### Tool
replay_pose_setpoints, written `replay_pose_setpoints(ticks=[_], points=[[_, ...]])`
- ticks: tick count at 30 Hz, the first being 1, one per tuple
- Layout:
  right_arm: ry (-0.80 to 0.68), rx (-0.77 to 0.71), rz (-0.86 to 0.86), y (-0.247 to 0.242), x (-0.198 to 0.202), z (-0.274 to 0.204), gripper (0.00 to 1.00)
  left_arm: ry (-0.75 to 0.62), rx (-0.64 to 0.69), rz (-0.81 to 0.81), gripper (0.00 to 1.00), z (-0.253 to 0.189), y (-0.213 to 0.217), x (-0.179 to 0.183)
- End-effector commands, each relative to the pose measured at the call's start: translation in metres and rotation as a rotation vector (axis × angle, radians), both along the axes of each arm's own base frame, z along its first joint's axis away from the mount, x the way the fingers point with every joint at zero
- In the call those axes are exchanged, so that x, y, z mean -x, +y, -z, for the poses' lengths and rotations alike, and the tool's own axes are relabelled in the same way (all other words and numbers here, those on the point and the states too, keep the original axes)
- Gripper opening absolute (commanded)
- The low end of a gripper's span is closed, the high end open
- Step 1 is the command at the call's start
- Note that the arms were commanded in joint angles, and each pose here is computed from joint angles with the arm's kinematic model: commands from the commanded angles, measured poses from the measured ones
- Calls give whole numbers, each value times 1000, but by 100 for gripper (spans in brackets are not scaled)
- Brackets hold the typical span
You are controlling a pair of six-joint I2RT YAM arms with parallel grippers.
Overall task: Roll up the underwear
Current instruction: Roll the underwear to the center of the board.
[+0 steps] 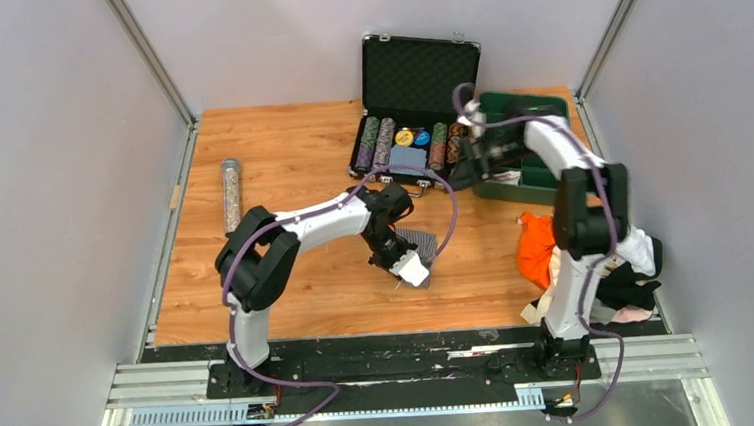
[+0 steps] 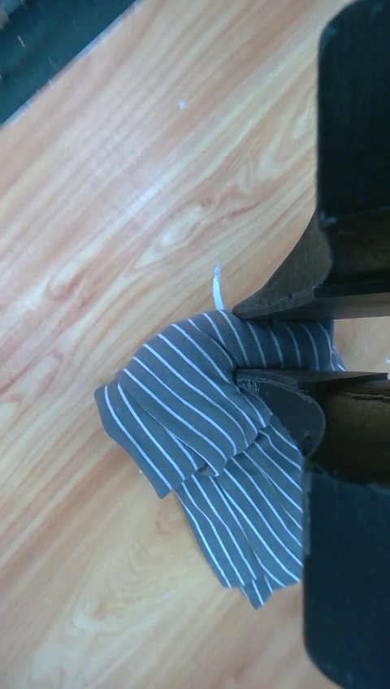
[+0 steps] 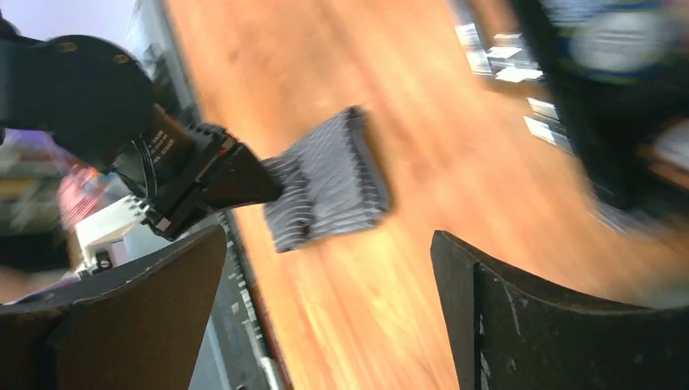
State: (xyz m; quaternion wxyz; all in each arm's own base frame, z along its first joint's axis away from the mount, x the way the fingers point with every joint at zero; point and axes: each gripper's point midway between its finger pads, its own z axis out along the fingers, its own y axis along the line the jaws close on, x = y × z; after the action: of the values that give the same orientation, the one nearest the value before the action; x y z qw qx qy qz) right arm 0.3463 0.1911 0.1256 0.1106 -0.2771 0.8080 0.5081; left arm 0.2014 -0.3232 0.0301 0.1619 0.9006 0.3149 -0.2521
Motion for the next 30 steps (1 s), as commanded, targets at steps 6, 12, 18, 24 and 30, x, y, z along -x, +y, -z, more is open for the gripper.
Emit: replay_pose_setpoints(ticks=[6, 12, 18, 24, 30], points=[[-992, 278, 467, -108, 1, -90, 100, 638, -322, -197, 10, 0, 33, 56], [-1126, 193, 54, -59, 125, -22, 89, 759, -330, -305, 11, 2, 22, 45], [-1288, 123, -244, -1, 163, 13, 84, 900, -308, -425, 10, 5, 14, 34], [-1314, 15, -431, 48, 171, 37, 83, 957, -273, -493, 10, 11, 6, 30], [-1350, -41, -478, 75, 161, 50, 80, 1013, -245, -536, 10, 8, 2, 30]])
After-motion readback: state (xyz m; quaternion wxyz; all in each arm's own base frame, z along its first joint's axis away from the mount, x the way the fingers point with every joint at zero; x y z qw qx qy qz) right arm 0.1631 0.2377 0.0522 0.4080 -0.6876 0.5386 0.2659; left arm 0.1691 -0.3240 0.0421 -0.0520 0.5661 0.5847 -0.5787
